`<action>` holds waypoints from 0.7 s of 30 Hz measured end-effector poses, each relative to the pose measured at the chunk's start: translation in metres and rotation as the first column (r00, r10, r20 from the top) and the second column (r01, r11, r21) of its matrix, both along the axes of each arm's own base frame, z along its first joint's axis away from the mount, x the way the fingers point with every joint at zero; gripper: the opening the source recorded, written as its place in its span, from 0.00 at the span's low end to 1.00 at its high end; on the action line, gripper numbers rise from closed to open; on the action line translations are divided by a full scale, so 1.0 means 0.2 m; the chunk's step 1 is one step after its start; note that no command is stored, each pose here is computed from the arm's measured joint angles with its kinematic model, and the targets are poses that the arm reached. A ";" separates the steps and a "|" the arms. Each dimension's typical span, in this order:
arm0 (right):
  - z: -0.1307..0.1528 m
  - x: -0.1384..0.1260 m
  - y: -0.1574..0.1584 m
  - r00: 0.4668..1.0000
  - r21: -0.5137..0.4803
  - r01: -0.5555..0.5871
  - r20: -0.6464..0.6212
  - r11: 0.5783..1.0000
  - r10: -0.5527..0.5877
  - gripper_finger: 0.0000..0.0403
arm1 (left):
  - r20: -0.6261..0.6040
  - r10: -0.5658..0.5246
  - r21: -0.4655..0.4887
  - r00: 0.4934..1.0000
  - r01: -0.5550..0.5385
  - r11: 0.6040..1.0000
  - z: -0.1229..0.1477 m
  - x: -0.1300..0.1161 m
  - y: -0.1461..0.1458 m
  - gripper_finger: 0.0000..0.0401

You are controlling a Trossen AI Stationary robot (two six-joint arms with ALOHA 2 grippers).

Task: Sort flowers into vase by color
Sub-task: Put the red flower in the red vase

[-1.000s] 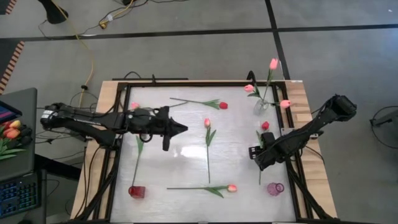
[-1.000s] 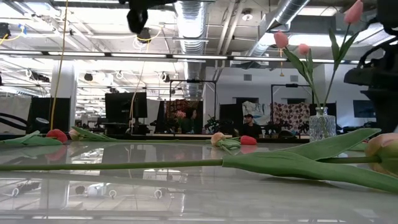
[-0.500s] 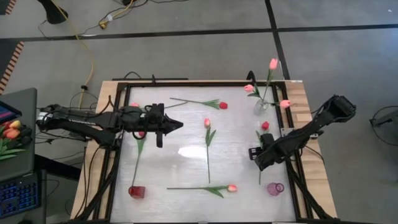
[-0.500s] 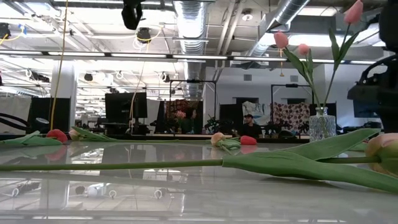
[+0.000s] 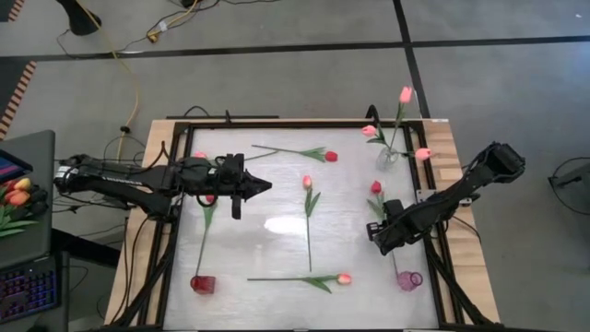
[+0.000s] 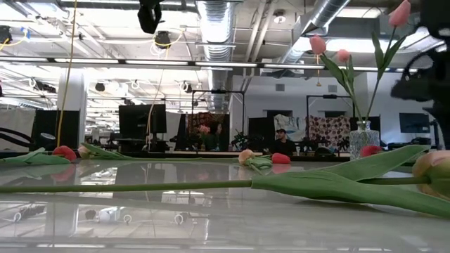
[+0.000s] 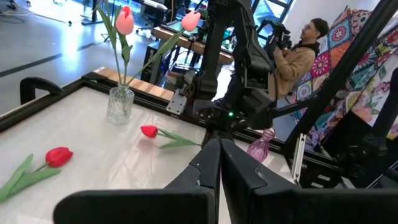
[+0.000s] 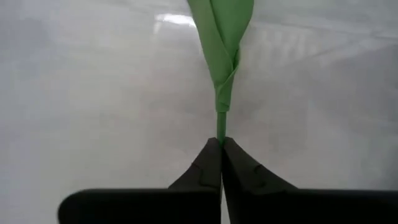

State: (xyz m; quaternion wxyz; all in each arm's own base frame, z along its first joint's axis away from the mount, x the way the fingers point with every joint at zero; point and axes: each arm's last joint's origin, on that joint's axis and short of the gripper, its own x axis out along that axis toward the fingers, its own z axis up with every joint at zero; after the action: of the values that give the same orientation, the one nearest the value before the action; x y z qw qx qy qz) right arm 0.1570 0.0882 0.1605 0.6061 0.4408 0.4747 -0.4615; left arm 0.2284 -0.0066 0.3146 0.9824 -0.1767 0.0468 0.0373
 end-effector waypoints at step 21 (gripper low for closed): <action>0.70 0.33 0.11 0.755 -0.615 -0.268 0.344 0.741 0.559 0.05 | 0.002 -0.070 -0.060 0.998 0.070 0.996 0.00 0.00 -0.01 0.00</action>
State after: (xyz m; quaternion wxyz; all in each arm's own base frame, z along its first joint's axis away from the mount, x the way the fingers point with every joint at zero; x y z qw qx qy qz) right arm 0.2235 0.1100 0.3015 0.8957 0.2392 0.2398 -0.2879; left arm 0.2286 -0.0088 0.3146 0.9774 -0.2042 0.0539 0.0015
